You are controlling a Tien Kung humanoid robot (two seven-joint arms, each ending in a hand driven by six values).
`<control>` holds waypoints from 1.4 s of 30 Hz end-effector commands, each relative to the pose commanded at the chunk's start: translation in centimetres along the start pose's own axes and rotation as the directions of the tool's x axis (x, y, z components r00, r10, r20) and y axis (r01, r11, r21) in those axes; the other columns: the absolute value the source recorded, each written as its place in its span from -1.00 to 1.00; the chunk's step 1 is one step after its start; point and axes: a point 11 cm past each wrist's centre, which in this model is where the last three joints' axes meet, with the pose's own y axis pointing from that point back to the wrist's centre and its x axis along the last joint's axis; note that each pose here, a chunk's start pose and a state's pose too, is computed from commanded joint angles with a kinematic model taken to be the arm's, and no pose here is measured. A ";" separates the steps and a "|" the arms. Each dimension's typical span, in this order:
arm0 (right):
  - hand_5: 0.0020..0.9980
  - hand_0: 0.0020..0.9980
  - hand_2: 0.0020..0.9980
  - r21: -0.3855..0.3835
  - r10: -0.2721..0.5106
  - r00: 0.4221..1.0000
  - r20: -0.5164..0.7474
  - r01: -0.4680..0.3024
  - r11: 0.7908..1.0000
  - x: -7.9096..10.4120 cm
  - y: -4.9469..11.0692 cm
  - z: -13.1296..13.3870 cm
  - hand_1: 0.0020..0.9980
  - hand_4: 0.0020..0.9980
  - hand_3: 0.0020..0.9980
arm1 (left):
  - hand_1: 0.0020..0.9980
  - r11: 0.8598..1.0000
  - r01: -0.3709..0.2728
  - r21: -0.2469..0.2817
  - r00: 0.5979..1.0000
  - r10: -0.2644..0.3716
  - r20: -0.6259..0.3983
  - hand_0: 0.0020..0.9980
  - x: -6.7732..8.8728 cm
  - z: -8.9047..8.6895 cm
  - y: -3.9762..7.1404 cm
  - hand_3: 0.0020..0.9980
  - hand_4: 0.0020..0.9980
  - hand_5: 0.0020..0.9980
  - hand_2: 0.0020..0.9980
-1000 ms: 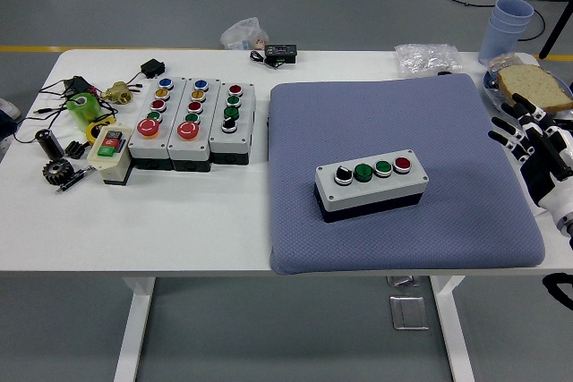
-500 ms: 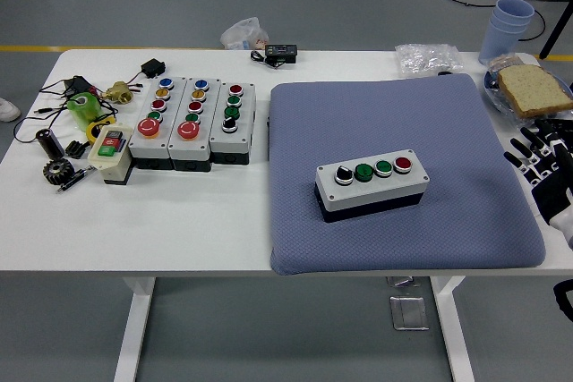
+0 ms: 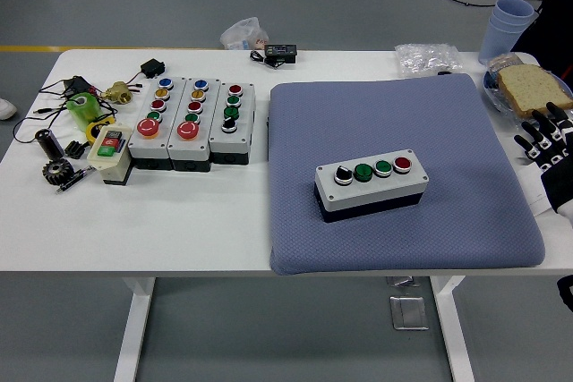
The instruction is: Pick up the button,place it on the desk,press the button,press the button
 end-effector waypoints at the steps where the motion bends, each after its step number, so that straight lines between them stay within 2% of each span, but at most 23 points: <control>1: -0.08 0.51 0.49 -0.011 -0.014 1.000 -0.007 0.014 1.000 -0.1 0.0 -0.1 0.40 0.35 0.53 | -0.16 1.000 0.000 -0.001 1.000 0.000 -0.001 0.11 0.0 0.1 0.0 -0.14 -0.46 -0.23 -0.15; 2: -0.08 0.51 0.49 -0.022 -0.024 1.000 -0.015 0.024 0.999 -0.1 -0.1 -0.1 0.40 0.35 0.53 | -0.16 1.000 0.000 -0.002 1.000 0.000 -0.002 0.11 0.0 0.1 0.0 -0.14 -0.46 -0.23 -0.15; 3: -0.08 0.42 0.41 -0.027 -0.028 0.999 -0.018 0.027 0.999 -0.2 -0.1 -0.1 0.35 0.36 0.47 | -0.16 1.000 0.000 -0.002 1.000 0.000 -0.003 0.12 0.0 0.1 0.0 -0.14 -0.47 -0.23 -0.15; 13: -0.08 0.40 0.38 -0.037 -0.083 0.990 -0.117 0.079 0.996 -0.2 -0.5 -2.0 0.33 0.36 0.42 | -0.16 1.000 0.003 -0.011 1.000 -0.003 -0.010 0.11 -0.1 0.8 0.2 -0.14 -0.47 -0.23 -0.15; 24: -0.09 0.39 0.37 -0.013 -0.074 0.970 -0.232 0.073 0.997 0.2 -0.5 -2.6 0.33 0.38 0.41 | -0.16 1.000 0.004 -0.018 1.000 -0.004 -0.015 0.11 -0.2 1.3 0.3 -0.14 -0.47 -0.22 -0.15; 42: -0.10 0.37 0.35 0.046 -0.062 0.967 -0.245 0.075 0.996 0.2 -0.6 -3.6 0.32 0.39 0.39 | -0.16 1.000 0.007 -0.026 1.000 -0.008 -0.018 0.11 -0.3 1.7 0.3 -0.14 -0.47 -0.22 -0.15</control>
